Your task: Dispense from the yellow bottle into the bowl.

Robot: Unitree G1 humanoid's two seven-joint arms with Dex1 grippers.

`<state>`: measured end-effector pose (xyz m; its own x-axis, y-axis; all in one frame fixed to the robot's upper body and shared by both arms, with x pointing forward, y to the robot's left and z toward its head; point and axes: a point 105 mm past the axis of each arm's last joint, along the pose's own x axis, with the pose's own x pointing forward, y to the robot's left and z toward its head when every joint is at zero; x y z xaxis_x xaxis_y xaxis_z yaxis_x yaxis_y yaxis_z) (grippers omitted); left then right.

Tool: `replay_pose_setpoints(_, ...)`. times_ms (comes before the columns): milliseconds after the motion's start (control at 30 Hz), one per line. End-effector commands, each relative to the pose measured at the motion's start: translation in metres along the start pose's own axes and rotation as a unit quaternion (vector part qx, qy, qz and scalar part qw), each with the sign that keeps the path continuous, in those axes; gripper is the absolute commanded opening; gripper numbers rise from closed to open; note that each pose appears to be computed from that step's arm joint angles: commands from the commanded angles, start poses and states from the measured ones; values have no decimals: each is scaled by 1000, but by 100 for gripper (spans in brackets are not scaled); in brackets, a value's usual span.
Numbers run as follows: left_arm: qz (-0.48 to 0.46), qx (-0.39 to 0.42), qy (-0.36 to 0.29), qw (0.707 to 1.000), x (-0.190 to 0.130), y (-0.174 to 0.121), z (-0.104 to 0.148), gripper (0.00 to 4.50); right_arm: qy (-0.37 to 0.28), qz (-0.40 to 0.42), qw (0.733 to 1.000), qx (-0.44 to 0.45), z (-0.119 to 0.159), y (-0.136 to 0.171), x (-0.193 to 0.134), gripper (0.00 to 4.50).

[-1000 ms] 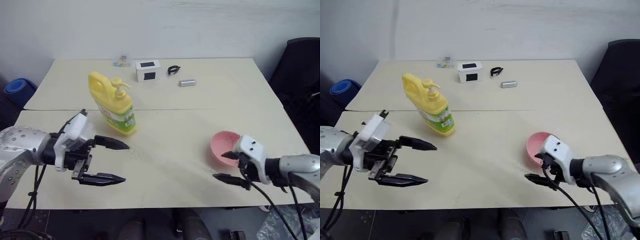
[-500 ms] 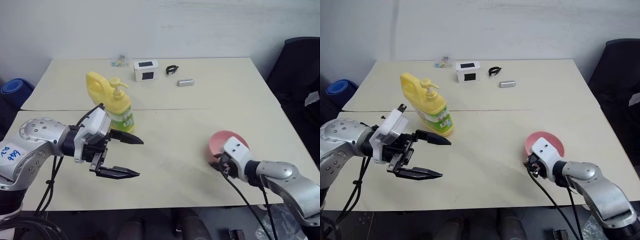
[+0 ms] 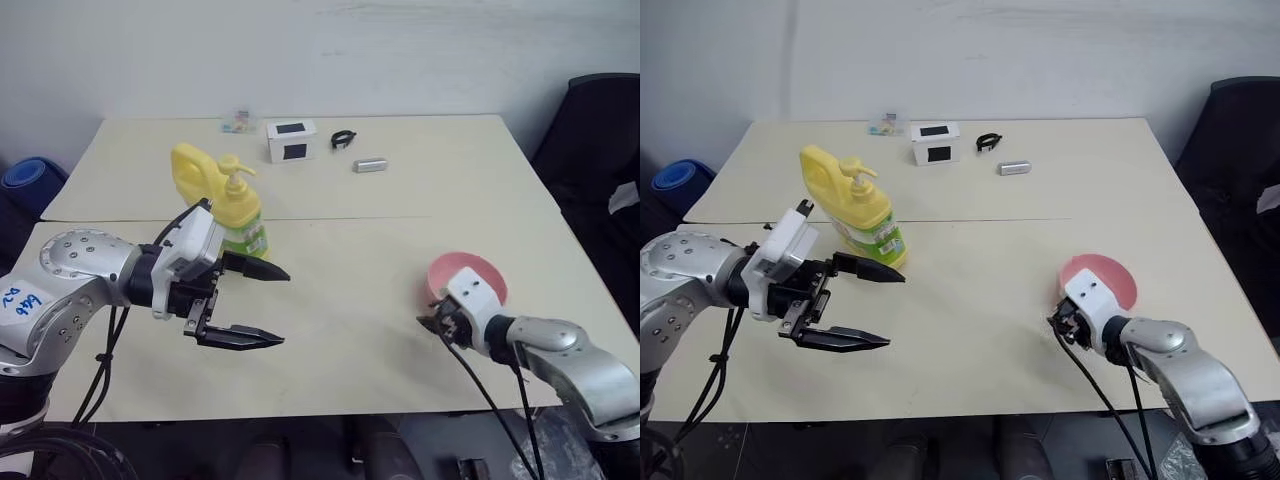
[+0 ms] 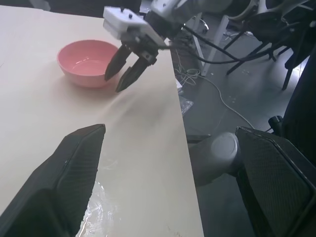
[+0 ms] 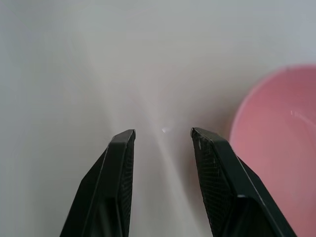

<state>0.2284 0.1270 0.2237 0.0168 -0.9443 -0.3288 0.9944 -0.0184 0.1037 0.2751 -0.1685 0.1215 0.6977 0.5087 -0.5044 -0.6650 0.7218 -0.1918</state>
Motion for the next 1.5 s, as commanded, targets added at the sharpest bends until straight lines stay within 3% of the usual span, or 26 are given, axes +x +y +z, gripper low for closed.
replay_pose_setpoints(33, 10, 17, 1, 1000, -4, 2, 6, 450, -15, 8, 1000, -17, 16, 4, -14, 185)
replay_pose_setpoints(267, 10, 28, -9, 1000, 1, 5, 10, 450, 25, -73, 997, -25, -3, -29, -12, 185)
replay_pose_setpoints(833, 11, 42, -15, 999, 0, 13, 18, 450, 46, -98, 994, 6, -44, -33, 17, 185)
replay_pose_setpoints(900, 12, 43, -14, 999, -1, 14, 18, 450, 43, -100, 994, 7, -44, -34, 18, 148)
replay_pose_setpoints(1067, 12, 46, -17, 999, 0, 15, 19, 450, 32, -112, 993, -3, -40, -39, 19, 1)
replay_pose_setpoints(1300, 23, 48, -22, 998, -2, 18, 20, 450, 20, -91, 995, -45, -27, -38, 16, 1)
replay_pose_setpoints(1500, 98, 58, -37, 993, -26, 33, 32, 450, -11, 20, 987, -159, 28, -21, 10, 1)
